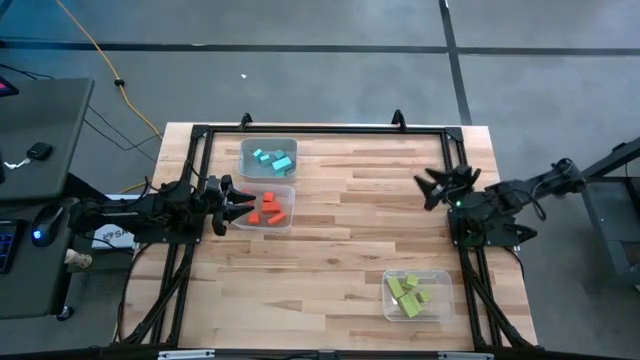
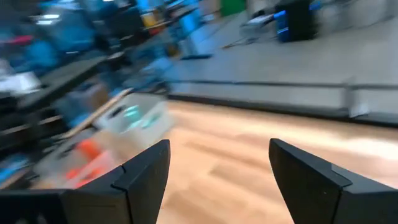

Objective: Sort & place blocks by color
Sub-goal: Return to Home Position

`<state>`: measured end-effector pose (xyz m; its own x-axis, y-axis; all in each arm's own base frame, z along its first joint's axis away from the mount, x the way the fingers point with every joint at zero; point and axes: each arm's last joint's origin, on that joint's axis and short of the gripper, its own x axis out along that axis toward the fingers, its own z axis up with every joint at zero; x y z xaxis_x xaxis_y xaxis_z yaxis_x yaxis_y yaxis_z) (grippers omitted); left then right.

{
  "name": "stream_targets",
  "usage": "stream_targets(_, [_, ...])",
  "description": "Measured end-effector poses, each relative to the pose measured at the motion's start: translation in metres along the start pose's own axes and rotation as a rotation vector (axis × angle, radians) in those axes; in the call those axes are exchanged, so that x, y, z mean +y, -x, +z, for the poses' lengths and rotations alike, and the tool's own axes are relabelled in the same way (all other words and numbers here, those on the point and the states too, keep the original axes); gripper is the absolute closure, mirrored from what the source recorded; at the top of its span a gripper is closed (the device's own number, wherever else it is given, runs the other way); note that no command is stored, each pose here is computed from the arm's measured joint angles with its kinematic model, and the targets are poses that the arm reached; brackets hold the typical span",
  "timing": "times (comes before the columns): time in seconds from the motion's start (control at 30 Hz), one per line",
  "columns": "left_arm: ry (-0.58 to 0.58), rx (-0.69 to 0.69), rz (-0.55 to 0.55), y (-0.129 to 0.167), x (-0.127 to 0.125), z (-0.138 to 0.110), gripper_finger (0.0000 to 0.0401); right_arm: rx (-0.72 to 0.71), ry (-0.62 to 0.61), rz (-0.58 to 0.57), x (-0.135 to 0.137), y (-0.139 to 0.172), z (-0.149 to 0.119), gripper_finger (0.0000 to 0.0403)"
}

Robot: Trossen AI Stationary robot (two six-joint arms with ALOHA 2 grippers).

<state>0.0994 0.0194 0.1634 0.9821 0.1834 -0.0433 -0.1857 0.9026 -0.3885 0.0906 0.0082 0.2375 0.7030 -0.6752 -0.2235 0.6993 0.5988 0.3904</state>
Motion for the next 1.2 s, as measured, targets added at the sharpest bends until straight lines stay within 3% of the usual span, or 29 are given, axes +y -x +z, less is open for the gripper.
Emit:
stream_targets(0.17, [-0.002, 0.000, 0.000, 0.000, 0.000, 0.000, 0.0245, 0.036, -0.019, 0.275, 0.012, -0.006, -0.016, 0.0139])
stream_targets(0.3, [-0.002, 0.000, 0.001, 0.000, 0.000, 0.000, 0.0245, 0.020, 0.131, 0.543, 0.021, -0.006, -0.022, 0.0139])
stream_targets(0.4, [-0.002, 0.000, 0.001, 0.000, 0.000, 0.000, 0.0245, -0.006, 0.255, 0.676, 0.022, -0.006, -0.028, 0.0139])
stream_targets(0.7, [-0.040, 0.000, 0.001, 0.000, 0.000, 0.000, 0.0245, -0.027, 0.413, 0.702, 0.014, -0.008, -0.042, 0.0139])
stream_targets(1.2, [-0.117, 0.000, 0.000, 0.000, 0.000, 0.000, 0.0245, 0.000, 0.356, 0.871, -0.005, -0.002, -0.056, 0.0139])
